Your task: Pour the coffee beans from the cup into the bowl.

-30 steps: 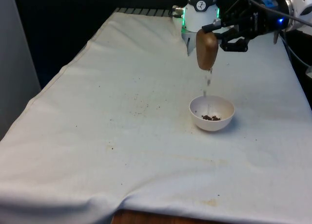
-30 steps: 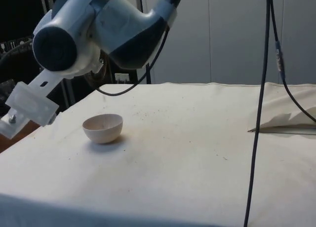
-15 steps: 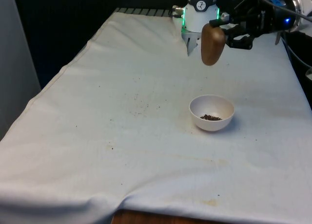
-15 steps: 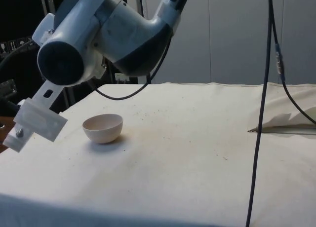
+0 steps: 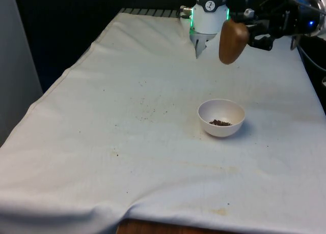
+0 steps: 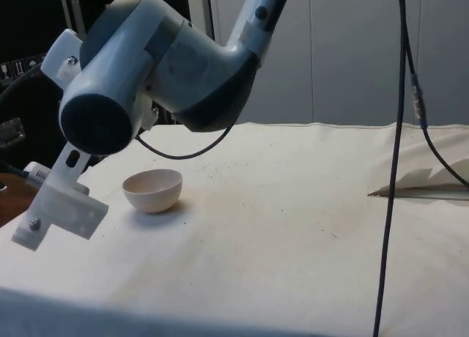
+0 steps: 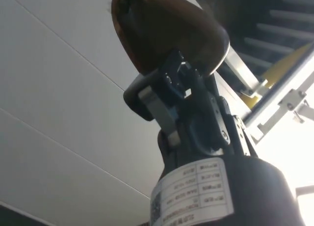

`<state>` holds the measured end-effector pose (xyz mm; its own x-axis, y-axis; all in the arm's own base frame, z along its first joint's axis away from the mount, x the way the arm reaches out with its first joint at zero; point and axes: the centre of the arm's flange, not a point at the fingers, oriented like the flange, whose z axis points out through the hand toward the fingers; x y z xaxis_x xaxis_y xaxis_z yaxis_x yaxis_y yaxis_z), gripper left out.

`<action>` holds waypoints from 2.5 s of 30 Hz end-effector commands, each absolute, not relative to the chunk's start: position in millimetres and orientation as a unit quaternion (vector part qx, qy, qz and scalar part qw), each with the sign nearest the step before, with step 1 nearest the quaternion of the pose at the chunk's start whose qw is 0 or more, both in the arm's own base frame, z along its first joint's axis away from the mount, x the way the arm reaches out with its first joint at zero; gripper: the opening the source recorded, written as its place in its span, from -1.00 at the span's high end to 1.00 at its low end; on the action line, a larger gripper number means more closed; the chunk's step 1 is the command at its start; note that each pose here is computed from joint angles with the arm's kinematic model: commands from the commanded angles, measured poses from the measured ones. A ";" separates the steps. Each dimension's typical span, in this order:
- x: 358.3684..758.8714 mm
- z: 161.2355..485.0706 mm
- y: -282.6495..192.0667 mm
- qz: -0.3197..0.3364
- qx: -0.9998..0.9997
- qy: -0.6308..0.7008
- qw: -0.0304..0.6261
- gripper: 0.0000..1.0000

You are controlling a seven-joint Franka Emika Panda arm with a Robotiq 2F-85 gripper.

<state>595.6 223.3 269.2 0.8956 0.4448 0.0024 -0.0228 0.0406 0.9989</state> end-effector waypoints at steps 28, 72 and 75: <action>590.7 262.3 247.0 0.177 0.632 0.167 0.736 0.93; 601.4 289.6 214.1 0.144 0.686 0.117 0.703 0.93; 601.0 296.5 210.3 0.134 0.690 0.114 0.702 0.93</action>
<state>602.0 212.2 291.3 0.9355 0.3514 0.0360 -0.0476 0.0245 0.9986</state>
